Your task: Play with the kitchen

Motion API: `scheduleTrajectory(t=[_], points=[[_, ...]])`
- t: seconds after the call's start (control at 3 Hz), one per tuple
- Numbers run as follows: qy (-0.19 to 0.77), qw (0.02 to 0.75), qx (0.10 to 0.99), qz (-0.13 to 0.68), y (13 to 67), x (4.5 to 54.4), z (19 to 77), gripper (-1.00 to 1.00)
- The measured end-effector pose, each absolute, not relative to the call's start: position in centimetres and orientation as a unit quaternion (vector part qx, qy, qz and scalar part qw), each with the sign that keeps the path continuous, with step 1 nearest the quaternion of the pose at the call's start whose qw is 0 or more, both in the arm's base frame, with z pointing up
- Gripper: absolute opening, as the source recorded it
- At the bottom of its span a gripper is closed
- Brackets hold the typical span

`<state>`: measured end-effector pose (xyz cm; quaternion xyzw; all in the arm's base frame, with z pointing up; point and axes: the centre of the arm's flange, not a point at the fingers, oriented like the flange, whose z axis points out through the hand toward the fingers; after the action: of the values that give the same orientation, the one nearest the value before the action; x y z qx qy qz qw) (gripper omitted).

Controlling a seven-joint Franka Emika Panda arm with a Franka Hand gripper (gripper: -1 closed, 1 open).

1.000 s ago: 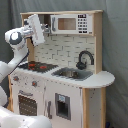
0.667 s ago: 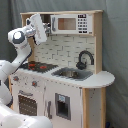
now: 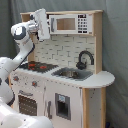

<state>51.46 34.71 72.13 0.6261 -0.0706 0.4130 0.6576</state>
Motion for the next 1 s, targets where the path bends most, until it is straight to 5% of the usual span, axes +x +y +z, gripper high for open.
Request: scheduleTrajectory(t=[1.0], points=[[-0.084,0.632,0.671,0.379,31.8,46.7,71.3,-1.0]])
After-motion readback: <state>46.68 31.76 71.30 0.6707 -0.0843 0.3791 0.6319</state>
